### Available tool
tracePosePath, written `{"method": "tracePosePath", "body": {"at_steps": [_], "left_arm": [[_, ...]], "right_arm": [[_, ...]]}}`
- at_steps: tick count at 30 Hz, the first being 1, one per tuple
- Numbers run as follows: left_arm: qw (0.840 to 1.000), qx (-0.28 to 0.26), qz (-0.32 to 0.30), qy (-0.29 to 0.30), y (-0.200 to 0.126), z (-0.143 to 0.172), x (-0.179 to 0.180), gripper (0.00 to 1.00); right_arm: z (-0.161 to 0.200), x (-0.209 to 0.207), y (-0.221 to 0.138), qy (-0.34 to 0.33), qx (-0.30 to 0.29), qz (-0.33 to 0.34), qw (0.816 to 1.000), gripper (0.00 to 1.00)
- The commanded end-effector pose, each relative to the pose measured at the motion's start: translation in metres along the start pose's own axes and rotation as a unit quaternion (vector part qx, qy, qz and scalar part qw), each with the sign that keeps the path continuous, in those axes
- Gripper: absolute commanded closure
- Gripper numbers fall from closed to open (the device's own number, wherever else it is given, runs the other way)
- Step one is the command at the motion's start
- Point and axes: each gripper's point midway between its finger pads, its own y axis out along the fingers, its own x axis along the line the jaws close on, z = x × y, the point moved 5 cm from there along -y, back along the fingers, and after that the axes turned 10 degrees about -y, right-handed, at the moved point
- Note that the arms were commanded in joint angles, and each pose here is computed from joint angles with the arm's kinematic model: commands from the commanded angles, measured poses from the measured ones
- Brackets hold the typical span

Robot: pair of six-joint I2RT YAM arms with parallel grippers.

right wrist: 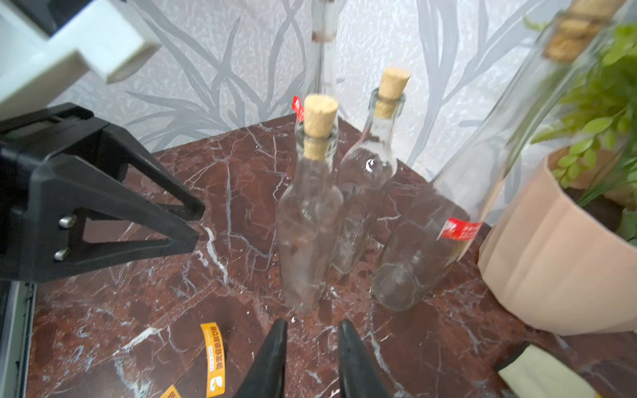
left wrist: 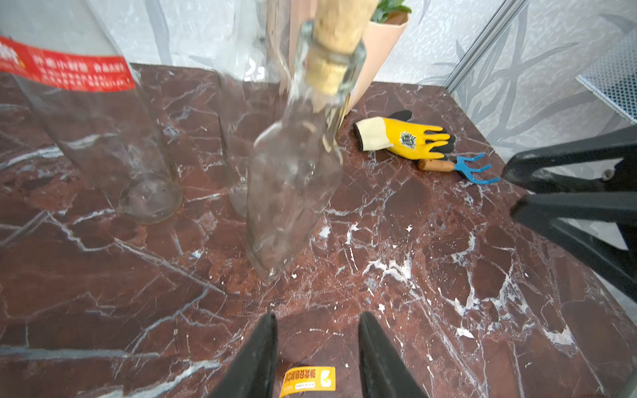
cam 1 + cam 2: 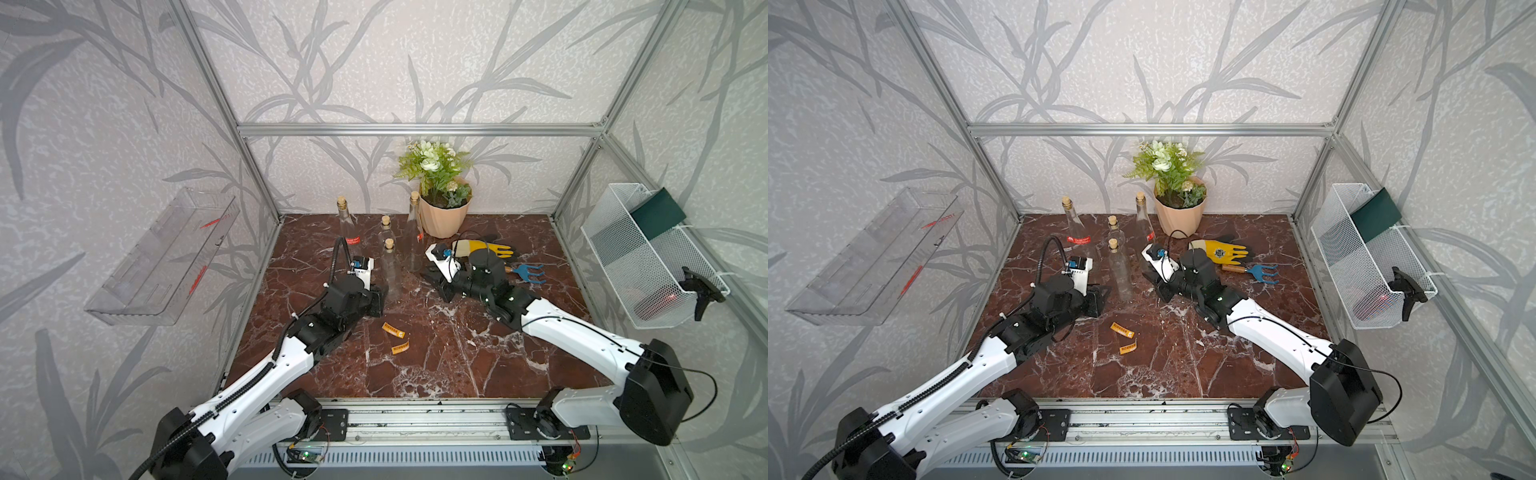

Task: Remove the label from the bottle
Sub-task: Pick up the bottle from the center of the board.

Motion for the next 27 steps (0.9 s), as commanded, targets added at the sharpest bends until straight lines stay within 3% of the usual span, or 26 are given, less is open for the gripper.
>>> {"method": "tracePosePath", "body": {"at_steps": [1,8,21,27], "left_arm": [[1.0,-0.009,0.014,0.013,-0.003,-0.021,-0.006,0.56],[0.999,-0.025,0.025,0.013,0.0,-0.051,-0.008,0.45],[0.998,-0.028,0.039,0.029,0.008,-0.074,-0.011,0.39],[0.998,-0.026,0.044,0.026,0.009,-0.073,-0.01,0.34]], "right_arm": [[-0.011,-0.013,0.005,-0.006,-0.005,-0.013,1.0,0.71],[-0.031,-0.05,0.024,-0.008,-0.033,-0.002,0.999,0.65],[-0.045,-0.105,0.064,-0.016,-0.059,0.018,0.998,0.32],[-0.051,-0.122,0.078,-0.021,-0.075,0.023,0.997,0.28]]}}
